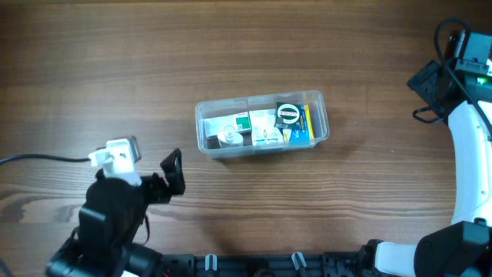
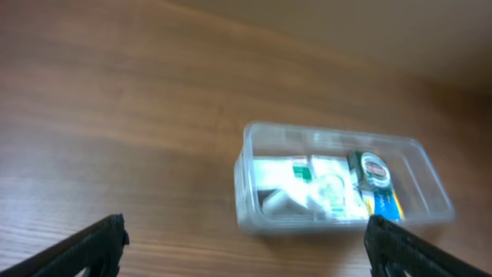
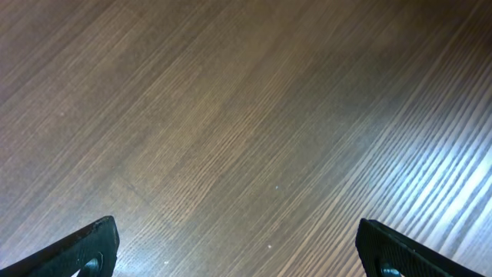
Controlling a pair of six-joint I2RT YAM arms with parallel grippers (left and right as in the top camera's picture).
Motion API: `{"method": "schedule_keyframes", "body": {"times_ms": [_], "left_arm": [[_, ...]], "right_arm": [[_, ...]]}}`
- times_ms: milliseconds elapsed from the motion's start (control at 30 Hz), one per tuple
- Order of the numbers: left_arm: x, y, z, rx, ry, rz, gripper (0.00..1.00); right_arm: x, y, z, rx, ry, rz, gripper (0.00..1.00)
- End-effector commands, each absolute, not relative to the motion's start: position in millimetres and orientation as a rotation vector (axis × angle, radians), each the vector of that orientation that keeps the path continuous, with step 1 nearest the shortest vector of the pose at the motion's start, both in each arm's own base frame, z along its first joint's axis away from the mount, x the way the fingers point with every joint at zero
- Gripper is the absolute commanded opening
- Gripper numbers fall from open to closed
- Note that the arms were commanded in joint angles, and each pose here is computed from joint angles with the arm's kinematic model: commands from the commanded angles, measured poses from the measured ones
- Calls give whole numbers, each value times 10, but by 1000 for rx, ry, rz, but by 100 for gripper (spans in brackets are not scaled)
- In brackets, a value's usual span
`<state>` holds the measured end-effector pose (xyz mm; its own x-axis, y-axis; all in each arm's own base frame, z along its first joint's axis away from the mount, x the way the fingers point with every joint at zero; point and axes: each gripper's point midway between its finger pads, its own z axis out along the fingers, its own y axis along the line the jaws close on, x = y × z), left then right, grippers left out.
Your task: Pack container
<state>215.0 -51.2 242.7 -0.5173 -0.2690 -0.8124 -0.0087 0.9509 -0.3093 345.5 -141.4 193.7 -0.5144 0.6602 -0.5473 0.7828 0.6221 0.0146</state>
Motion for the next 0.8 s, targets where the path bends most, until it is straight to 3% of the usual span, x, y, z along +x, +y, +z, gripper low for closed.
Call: {"method": "schedule_keyframes", "body": {"times_ms": [0,467,767], "left_arm": [[2205,-486,2022,-164,2119,-403,100],[2070,-301,1114,-250,2045,-375,100],[2068,-295,1027,-256,2033,-380,100]], "right_arm": [[3470,-1405,1920,1154,2330,-306,100],[3471,-1405,1920,1154,2330,-306,100],[3471,-1405,1920,1154,2330,-306,100]]}}
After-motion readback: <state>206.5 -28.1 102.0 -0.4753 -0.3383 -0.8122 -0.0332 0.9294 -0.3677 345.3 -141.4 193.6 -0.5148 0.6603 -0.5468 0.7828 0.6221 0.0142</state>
